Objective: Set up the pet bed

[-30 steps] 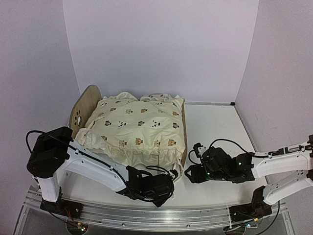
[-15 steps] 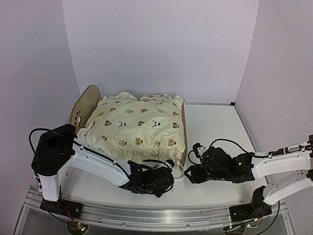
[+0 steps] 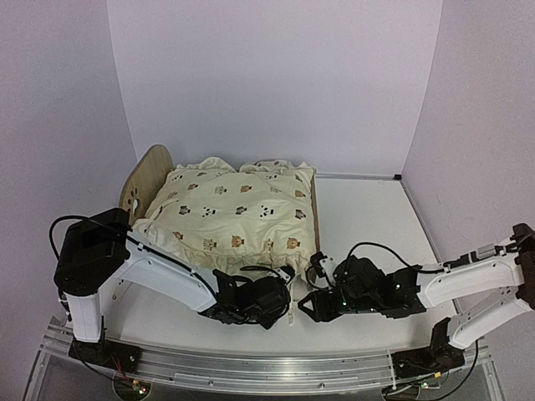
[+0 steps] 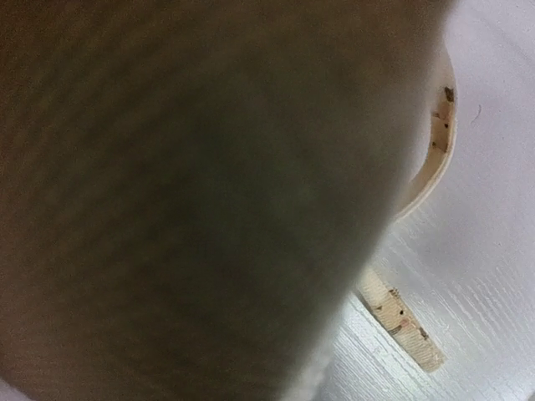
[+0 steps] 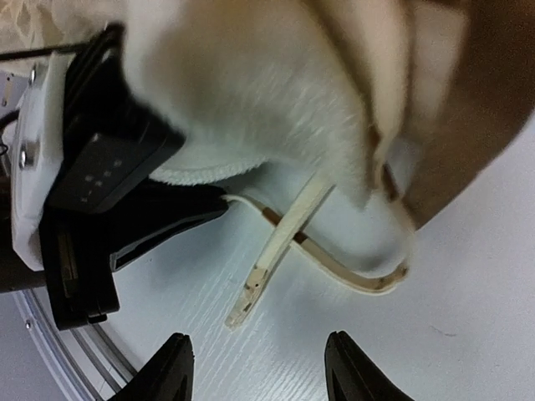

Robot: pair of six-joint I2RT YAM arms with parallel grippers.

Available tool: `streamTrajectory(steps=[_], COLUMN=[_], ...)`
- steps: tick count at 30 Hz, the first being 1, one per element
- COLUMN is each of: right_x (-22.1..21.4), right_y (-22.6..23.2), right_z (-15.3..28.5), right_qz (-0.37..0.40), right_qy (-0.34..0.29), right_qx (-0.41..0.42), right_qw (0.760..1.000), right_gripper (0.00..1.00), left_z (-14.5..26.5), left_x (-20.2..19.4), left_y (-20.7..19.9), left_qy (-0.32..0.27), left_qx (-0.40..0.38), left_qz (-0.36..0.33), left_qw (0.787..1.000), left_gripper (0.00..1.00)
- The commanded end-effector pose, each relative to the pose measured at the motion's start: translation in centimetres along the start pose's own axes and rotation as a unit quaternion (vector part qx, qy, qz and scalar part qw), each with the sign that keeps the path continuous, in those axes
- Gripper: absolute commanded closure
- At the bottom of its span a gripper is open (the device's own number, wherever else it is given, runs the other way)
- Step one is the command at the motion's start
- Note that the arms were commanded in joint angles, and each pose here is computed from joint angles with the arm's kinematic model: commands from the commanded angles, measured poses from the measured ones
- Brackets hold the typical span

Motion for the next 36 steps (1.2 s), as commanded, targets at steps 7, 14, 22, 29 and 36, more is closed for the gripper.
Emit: streamTrajectory(steps=[7, 14, 22, 29, 36], right_x=[-1.5, -1.6, -3.4, -3.6, -3.6], right_y=[3.8, 4.3, 4.4, 2.7, 4.7], right_z=[-3.9, -5.0, -4.5, -2.1, -3.1], right_qz=[0.069, 0.103, 0.119, 0.054, 0.050], right_qy=[-0.020, -0.048, -0.070, -0.131, -0.106], right_qx=[-0.080, -0.144, -0.164, -0.117, -0.071], right_qw=[0.994, 0.983, 0.977, 0.983, 0.991], right_gripper=[0.46, 0.48, 0.51, 0.49, 0.47], left_z=[1.5, 1.8, 2.2, 3.4, 3.8], left_x=[1.1, 0.9, 1.1, 1.2, 1.1], left_y=[-0.3, -0.3, 0.0, 1.1, 0.8], left_qy=[-0.026, -0.028, -0.037, -0.053, -0.058], left_qx=[-0.038, -0.047, -0.057, -0.109, -0.139], left_qz=[0.023, 0.028, 0.045, 0.115, 0.143], left_qw=[0.999, 0.998, 0.997, 0.986, 0.978], left_gripper=[1.00, 1.00, 1.00, 1.00, 1.00])
Point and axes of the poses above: each gripper's point midway between its finger pads, its own z axis back along the fingers, its own y axis along the line the jaws close on, x = y × z, the point moved 6 cm from there along z, back along the fingers, and after that the axes turned 3 degrees about -z, right-handed, at the moved point
